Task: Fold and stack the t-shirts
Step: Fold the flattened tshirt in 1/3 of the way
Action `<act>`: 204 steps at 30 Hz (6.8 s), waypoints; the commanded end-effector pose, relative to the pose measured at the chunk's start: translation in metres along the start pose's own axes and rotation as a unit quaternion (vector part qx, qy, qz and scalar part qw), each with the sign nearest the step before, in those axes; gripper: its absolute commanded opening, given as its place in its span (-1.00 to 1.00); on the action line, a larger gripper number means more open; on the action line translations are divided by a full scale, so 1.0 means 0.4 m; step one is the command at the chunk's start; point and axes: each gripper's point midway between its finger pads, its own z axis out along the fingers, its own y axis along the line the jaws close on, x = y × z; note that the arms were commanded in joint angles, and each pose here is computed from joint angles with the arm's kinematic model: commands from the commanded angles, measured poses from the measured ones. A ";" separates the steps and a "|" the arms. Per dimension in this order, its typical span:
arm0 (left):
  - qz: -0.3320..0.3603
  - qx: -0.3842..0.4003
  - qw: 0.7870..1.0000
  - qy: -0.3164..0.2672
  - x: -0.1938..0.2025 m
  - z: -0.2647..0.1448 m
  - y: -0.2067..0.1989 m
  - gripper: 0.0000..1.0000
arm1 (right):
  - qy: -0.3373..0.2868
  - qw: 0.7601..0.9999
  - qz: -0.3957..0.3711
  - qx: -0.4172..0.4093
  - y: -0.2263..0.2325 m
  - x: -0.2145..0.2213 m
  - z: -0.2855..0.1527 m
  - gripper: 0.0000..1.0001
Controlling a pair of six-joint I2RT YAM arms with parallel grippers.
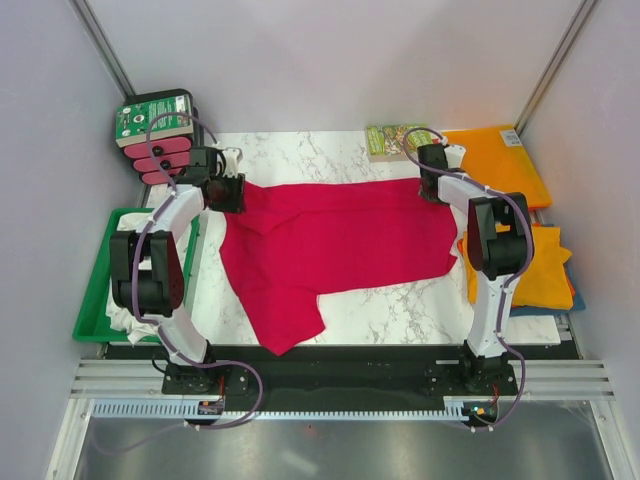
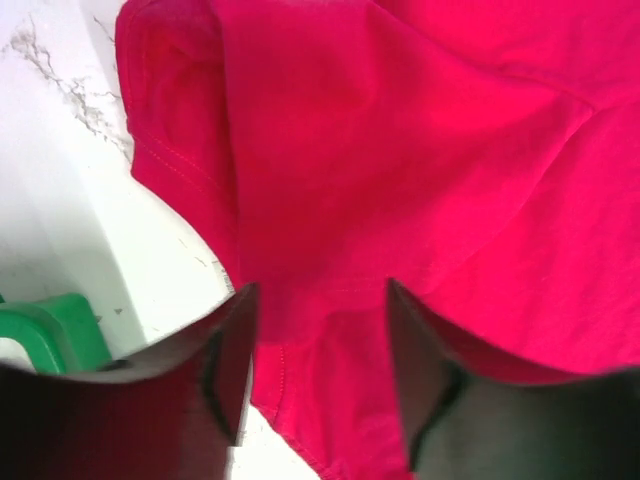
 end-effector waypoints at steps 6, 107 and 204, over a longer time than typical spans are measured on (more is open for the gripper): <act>-0.007 0.001 0.993 -0.118 -0.205 -0.113 -0.008 0.94 | -0.101 0.992 0.060 -0.051 0.021 -0.228 -0.147 0.96; 0.012 0.026 0.999 0.042 -0.047 0.024 -0.082 0.39 | 0.026 0.985 -0.054 -0.162 0.173 0.137 -0.305 -1.00; -0.015 0.010 1.000 0.014 0.032 -0.058 0.004 0.35 | -0.045 0.963 -0.074 -0.255 0.178 0.142 -0.521 -0.36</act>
